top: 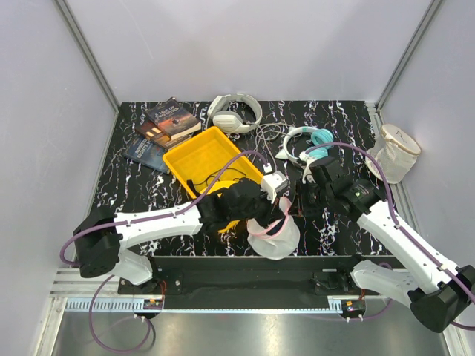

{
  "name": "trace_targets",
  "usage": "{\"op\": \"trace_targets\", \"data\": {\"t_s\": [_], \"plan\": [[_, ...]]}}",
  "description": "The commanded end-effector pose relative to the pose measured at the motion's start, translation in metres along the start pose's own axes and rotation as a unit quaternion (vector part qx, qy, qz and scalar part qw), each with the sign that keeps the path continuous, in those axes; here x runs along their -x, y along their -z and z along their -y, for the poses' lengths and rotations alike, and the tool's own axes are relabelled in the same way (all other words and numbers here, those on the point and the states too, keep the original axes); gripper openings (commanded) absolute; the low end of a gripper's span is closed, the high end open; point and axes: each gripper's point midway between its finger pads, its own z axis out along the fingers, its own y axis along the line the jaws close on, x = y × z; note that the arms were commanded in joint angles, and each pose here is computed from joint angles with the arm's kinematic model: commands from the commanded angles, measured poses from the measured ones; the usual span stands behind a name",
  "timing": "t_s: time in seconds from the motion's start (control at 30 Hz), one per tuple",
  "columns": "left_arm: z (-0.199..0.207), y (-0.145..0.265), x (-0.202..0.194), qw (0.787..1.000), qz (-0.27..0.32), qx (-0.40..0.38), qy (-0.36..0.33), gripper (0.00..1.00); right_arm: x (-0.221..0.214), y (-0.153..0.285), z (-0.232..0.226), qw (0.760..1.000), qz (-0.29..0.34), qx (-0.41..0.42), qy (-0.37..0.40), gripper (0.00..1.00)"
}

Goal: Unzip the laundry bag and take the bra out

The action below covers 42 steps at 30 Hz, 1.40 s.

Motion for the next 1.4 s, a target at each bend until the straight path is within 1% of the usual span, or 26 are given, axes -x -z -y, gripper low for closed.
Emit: {"op": "trace_targets", "data": {"t_s": [0.0, 0.27, 0.4, 0.47, 0.5, 0.6, 0.77, 0.8, 0.83, 0.87, 0.9, 0.93, 1.03, 1.17, 1.37], "plan": [[0.008, 0.002, 0.022, 0.999, 0.033, -0.010, -0.007, 0.00, 0.013, -0.001, 0.002, 1.000, 0.024, -0.015, -0.012, 0.00], [0.014, 0.013, 0.011, 0.999, 0.030, -0.034, -0.017, 0.00, 0.010, -0.011, 0.022, 0.998, 0.014, -0.065, -0.017, 0.00], [0.017, 0.021, -0.005, 0.998, 0.019, -0.055, -0.027, 0.00, 0.011, -0.016, 0.030, 0.996, 0.011, -0.084, -0.016, 0.00], [0.019, 0.028, -0.008, 0.997, 0.021, -0.063, -0.031, 0.00, 0.010, -0.019, 0.032, 0.996, 0.006, -0.090, -0.016, 0.00], [0.017, 0.030, -0.014, 0.997, 0.016, -0.063, -0.031, 0.00, 0.010, -0.019, 0.033, 0.996, 0.006, -0.091, -0.017, 0.00], [0.019, 0.039, -0.018, 0.997, 0.019, -0.070, -0.034, 0.00, 0.011, -0.020, 0.033, 0.996, 0.006, -0.089, -0.017, 0.00], [0.020, 0.045, -0.016, 0.997, 0.025, -0.070, -0.032, 0.00, 0.013, -0.017, 0.023, 0.998, 0.007, -0.067, -0.015, 0.00], [0.020, 0.045, -0.012, 0.997, 0.028, -0.069, -0.032, 0.04, 0.014, -0.016, 0.021, 0.998, 0.006, -0.060, -0.011, 0.00], [0.020, 0.044, -0.012, 0.997, 0.027, -0.067, -0.031, 0.16, 0.014, -0.016, 0.019, 0.998, 0.006, -0.054, -0.010, 0.00], [0.019, 0.043, -0.009, 0.997, 0.029, -0.063, -0.029, 0.24, 0.014, -0.014, 0.014, 0.999, 0.006, -0.044, -0.008, 0.00], [0.021, 0.043, -0.002, 0.997, 0.035, -0.063, -0.030, 0.30, 0.015, -0.012, 0.012, 0.999, 0.009, -0.039, -0.006, 0.00], [0.020, 0.042, 0.002, 0.997, 0.039, -0.058, -0.030, 0.42, 0.015, -0.011, 0.010, 0.999, 0.010, -0.033, -0.006, 0.00], [0.022, 0.040, 0.016, 0.997, 0.050, -0.052, -0.030, 0.58, 0.013, -0.009, 0.005, 1.000, 0.008, -0.019, -0.007, 0.00], [0.022, 0.034, 0.036, 0.997, 0.064, -0.041, -0.030, 0.63, 0.009, -0.006, 0.000, 1.000, 0.004, -0.003, -0.010, 0.00], [0.018, 0.018, 0.043, 0.998, 0.057, -0.025, -0.025, 0.64, 0.007, 0.000, -0.008, 1.000, 0.008, 0.018, -0.010, 0.00]]}}
